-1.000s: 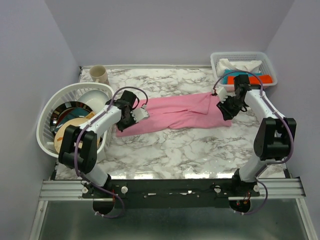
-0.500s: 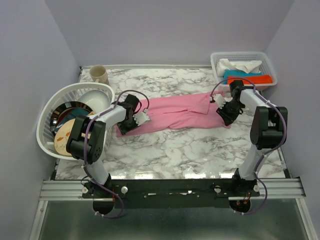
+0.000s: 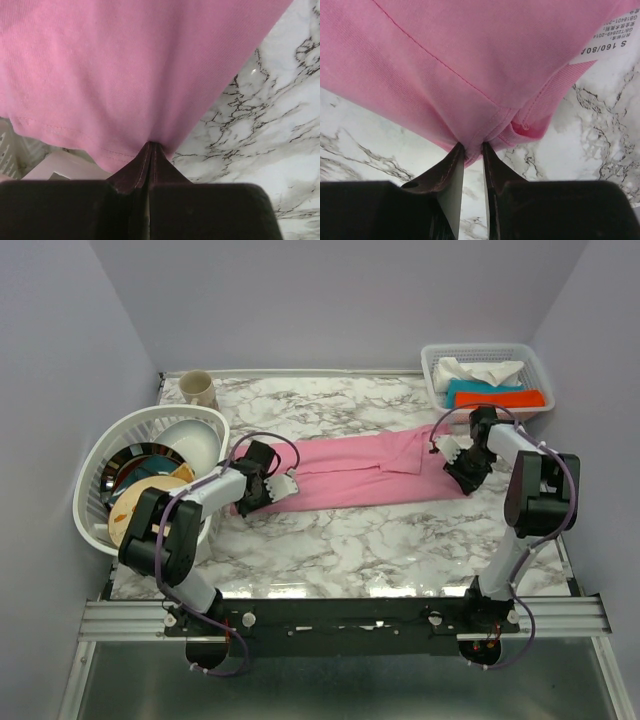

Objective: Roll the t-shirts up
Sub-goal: Fold the T-shirt at the center of the board.

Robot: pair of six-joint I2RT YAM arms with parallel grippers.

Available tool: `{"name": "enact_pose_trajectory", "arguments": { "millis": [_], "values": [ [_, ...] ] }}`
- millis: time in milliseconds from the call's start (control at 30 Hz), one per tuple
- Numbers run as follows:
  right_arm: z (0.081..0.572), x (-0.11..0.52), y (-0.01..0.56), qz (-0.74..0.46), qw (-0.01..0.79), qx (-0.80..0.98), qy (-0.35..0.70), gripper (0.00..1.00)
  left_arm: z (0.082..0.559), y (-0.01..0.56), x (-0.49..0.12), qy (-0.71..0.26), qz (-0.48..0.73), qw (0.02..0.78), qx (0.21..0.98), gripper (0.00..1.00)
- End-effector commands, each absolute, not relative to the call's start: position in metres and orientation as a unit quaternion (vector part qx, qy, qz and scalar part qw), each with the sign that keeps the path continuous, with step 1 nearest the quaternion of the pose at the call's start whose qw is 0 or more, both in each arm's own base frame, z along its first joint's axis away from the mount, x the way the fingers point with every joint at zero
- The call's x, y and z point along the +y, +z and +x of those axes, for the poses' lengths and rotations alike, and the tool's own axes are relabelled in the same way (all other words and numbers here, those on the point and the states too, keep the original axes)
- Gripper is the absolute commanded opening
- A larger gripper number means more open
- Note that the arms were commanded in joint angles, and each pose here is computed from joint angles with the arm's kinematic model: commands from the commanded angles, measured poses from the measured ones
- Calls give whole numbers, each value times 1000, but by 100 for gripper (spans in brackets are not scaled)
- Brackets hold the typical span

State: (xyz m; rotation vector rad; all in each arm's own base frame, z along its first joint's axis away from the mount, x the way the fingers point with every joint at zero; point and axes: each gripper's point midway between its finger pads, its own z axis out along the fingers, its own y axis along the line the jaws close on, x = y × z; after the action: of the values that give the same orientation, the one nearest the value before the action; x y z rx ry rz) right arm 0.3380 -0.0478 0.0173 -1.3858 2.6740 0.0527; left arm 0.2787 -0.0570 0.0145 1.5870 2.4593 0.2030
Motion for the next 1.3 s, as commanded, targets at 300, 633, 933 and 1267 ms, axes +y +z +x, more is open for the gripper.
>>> {"name": "enact_pose_trajectory", "arguments": {
  "millis": [300,633,933,1267],
  "values": [
    [264,-89,27,-457,4,889,9,28,201,9,-55,-14,545,29,838,7],
    [331,-44,149,-374,206,900,85,41,235,91,-94,-50,520,161,837,31],
    [344,-9,134,-422,201,875,123,35,255,101,-103,-51,505,184,842,33],
    [342,19,62,-487,114,859,114,15,264,93,-100,-37,506,177,843,33]
  ]
}}
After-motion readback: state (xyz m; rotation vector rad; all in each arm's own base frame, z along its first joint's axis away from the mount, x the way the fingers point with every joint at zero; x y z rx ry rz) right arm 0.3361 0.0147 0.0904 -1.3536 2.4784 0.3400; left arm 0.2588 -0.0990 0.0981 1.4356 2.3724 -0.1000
